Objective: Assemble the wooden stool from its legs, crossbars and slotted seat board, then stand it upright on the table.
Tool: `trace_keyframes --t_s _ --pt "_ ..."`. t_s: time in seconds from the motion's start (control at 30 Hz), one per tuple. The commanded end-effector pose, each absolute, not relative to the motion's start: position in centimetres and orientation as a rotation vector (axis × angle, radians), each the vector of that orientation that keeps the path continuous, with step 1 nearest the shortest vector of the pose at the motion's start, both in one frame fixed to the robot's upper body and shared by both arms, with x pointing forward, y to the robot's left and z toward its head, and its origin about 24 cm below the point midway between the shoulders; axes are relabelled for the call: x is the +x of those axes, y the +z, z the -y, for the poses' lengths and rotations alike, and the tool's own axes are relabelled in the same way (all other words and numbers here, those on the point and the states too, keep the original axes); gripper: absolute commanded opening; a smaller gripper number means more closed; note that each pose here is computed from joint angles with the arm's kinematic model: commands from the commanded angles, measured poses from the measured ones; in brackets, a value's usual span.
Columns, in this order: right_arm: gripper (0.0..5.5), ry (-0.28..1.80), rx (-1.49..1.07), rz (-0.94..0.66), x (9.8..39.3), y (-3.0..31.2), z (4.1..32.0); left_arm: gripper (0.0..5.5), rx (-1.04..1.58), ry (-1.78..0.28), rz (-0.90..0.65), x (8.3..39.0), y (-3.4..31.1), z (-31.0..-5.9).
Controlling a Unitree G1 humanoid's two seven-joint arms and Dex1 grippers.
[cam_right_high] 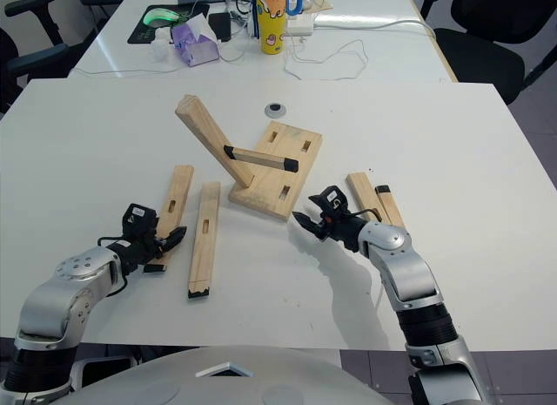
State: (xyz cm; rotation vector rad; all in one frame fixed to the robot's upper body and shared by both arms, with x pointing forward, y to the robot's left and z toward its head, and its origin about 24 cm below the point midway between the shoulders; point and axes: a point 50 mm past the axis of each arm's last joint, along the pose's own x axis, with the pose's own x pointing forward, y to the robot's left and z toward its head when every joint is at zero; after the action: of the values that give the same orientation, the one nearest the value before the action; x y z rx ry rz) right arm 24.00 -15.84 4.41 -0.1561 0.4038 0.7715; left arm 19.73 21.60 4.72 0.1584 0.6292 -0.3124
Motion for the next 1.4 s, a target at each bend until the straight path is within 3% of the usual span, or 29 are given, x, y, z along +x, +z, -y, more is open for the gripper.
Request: trace_keyframes --t_s 0.03,0.13,0.33,0.53,0.63,0.7,0.8,0.93,1.1,1.4 --pt "2.89 0.76 -0.153 -0.375 24.6 5.0 16.0 2.42 0.174 -0.31 -0.609 20.3 5.0 -21.4" --pt "2.89 0.716 -0.098 -0.334 25.7 6.1 16.5 2.06 0.174 -0.288 -0.559 21.1 5.5 -21.2" --pt "2.89 0.476 -0.002 -0.202 29.5 9.4 19.5 2.06 0.179 -0.218 -0.406 23.0 7.2 -21.4" --pt "2.89 0.153 0.177 0.036 33.9 15.6 23.7 2.06 0.224 -0.129 -0.021 25.9 12.7 -21.5" --pt "2.89 0.31 0.413 0.103 34.6 19.8 21.2 2.06 0.244 -0.154 0.192 26.7 16.5 -20.8" --pt "2.89 0.542 0.621 0.105 34.1 22.6 17.7 2.06 0.252 -0.213 0.314 26.8 18.9 -19.8" --pt "2.89 0.809 0.778 0.042 32.6 25.1 13.5 2.06 0.287 -0.306 0.402 26.9 20.9 -18.3" --pt "2.89 0.955 0.836 -0.063 31.3 25.7 10.0 2.06 0.309 -0.397 0.435 27.2 21.5 -16.7" --pt "2.89 1.007 0.879 -0.144 30.8 25.7 8.4 2.06 0.307 -0.509 0.448 27.2 21.6 -15.1" --pt "2.89 1.012 0.877 -0.146 31.0 26.2 8.1 2.06 0.33 -0.599 0.435 27.1 21.0 -14.1"
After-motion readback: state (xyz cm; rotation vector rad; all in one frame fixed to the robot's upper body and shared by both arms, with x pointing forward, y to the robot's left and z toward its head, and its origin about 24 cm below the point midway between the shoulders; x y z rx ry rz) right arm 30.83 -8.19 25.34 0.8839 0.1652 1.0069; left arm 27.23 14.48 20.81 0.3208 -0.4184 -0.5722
